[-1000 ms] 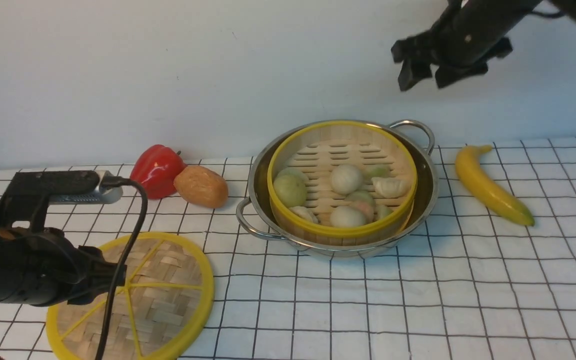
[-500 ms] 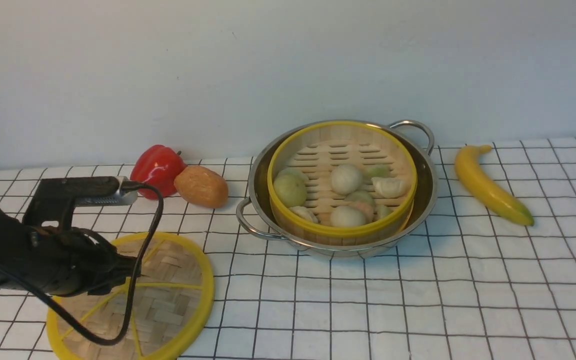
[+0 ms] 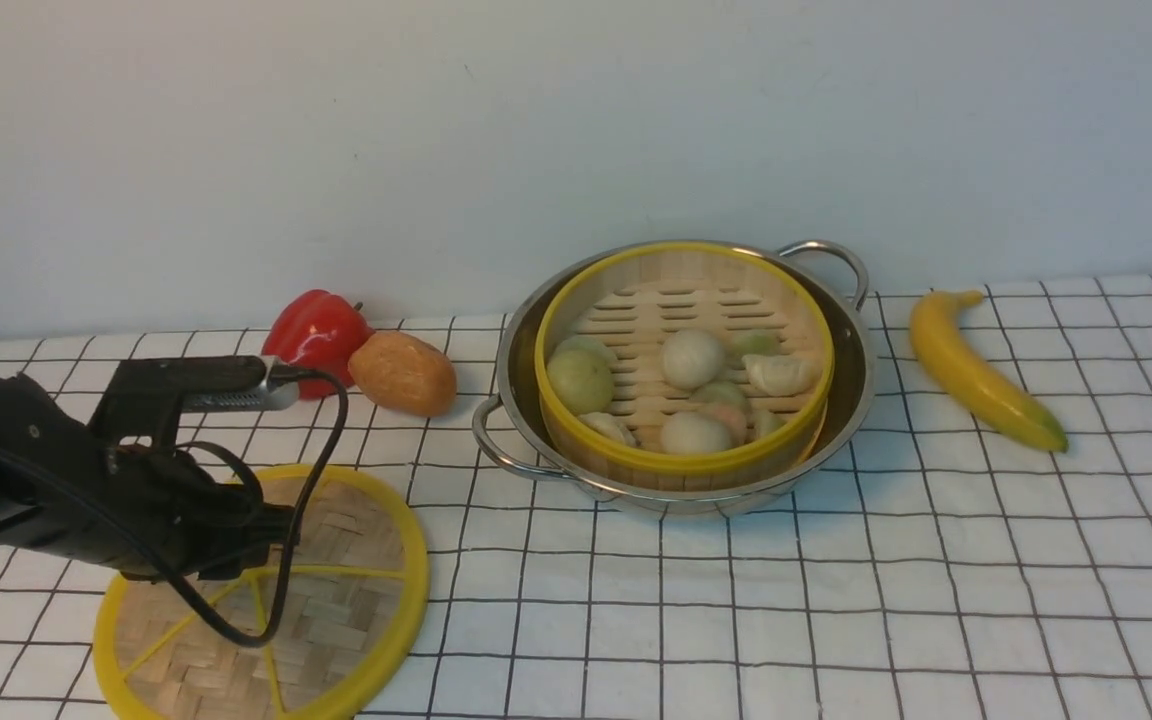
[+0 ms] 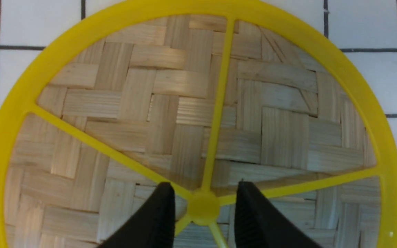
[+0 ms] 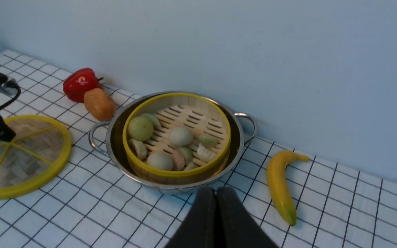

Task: Place the steamer in the pot on the white tablecloth, and put the lid on the steamer.
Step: 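Grasp the bamboo steamer lid lying on the table by its centre knob, then place the yellow bamboo steamer lid onto the steamer in the pot with the left gripper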

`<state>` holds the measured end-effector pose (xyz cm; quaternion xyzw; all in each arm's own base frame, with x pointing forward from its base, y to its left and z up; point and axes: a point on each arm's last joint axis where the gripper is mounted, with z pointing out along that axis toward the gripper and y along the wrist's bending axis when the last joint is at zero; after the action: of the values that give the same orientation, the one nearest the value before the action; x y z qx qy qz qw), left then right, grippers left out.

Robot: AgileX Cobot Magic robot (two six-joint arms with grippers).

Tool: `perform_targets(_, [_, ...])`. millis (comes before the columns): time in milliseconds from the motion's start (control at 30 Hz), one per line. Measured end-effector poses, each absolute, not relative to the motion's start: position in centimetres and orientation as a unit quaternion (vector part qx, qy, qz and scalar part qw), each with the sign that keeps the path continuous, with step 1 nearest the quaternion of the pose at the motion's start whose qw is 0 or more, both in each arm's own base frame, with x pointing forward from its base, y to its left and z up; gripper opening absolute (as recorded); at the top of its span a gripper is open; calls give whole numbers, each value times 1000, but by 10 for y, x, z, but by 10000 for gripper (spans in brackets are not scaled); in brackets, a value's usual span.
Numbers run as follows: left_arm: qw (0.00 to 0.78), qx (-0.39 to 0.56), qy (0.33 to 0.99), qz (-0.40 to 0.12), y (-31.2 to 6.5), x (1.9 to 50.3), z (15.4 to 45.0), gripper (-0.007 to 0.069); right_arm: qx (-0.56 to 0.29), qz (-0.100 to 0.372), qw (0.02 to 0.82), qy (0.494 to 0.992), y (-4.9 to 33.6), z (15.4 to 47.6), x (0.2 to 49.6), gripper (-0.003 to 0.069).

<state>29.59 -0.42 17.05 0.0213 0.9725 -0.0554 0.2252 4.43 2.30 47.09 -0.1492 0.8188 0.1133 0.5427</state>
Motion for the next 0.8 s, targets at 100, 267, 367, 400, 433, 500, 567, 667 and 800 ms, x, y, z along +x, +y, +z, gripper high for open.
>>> perform_targets(100, [215,21,975,-56,-4,297,164,243,-150,119,542,818,22,465,38,-13])
perform_targets(267, [211,22,976,-52,-3,300,155,243,-150,123,544,816,22,464,34,-12])
perform_targets(367, [213,22,975,-51,-3,301,155,209,-150,124,544,816,22,464,34,-10])
perform_targets(400, [213,23,975,-50,-3,301,155,192,-150,124,544,816,22,464,34,-10])
perform_targets(433, [213,25,975,-49,-3,301,155,171,-150,124,544,816,22,464,34,-10])
perform_targets(500, [215,34,975,-44,-2,302,157,122,-150,124,544,816,22,464,34,-8])
perform_targets(567, [211,46,976,-37,-2,304,162,120,-150,124,544,816,22,464,34,-8])
perform_targets(667, [209,56,976,-28,0,310,176,120,-150,124,544,816,22,464,35,-8])
perform_targets(800, [226,45,973,-10,3,322,215,120,-150,124,544,816,22,464,35,-6])
